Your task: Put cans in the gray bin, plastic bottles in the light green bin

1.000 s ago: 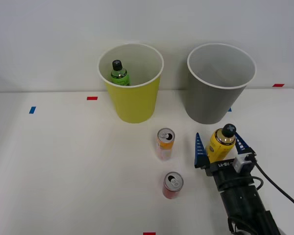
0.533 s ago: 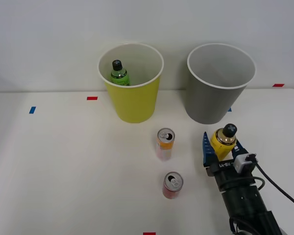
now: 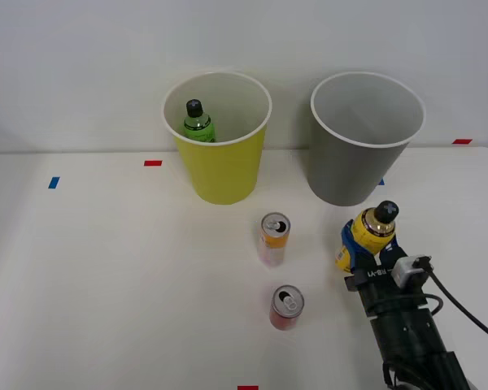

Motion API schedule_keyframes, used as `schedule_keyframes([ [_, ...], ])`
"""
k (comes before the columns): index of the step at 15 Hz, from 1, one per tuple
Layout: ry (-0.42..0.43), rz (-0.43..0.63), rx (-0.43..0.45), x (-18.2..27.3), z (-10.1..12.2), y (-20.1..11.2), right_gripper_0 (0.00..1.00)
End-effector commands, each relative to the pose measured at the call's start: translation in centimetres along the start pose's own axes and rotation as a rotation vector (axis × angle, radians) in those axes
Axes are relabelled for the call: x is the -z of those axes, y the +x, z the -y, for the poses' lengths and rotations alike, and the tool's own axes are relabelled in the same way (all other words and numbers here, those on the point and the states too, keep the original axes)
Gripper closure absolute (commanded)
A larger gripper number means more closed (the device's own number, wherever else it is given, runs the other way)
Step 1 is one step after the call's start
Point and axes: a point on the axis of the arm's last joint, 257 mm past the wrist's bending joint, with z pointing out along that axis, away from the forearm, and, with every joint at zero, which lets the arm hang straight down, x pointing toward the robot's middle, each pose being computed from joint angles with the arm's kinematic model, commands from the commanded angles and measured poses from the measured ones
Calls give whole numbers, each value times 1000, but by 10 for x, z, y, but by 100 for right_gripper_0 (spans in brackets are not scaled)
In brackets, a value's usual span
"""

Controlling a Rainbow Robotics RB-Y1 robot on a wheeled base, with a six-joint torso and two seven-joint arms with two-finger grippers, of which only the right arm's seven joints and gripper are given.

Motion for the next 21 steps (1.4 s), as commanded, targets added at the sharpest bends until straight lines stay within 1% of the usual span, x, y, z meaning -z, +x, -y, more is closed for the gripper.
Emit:
schedule_keyframes([
  [1,1,15,8,4,6,-4,100],
  [3,-15,29,41,14,19,-11,100],
  [5,-50,34,61,24,29,-26,100],
  [6,-74,32,26,25,31,-35,100],
  [7,-106,32,-19,23,27,-46,100],
  [9,-139,63,-90,17,22,-68,100],
  [11,-173,103,-193,9,12,-94,100],
  [12,-206,102,-261,1,-2,-109,100],
  [14,-244,106,-354,-17,-21,-151,100],
  [15,-257,124,-393,-25,-24,-174,100],
  [17,-287,187,-502,-37,-34,-208,100],
  [18,-297,218,-530,-44,-37,-220,100],
  [19,-302,230,-533,-50,-42,-225,100],
  [21,-321,225,-536,-71,-59,-234,100],
])
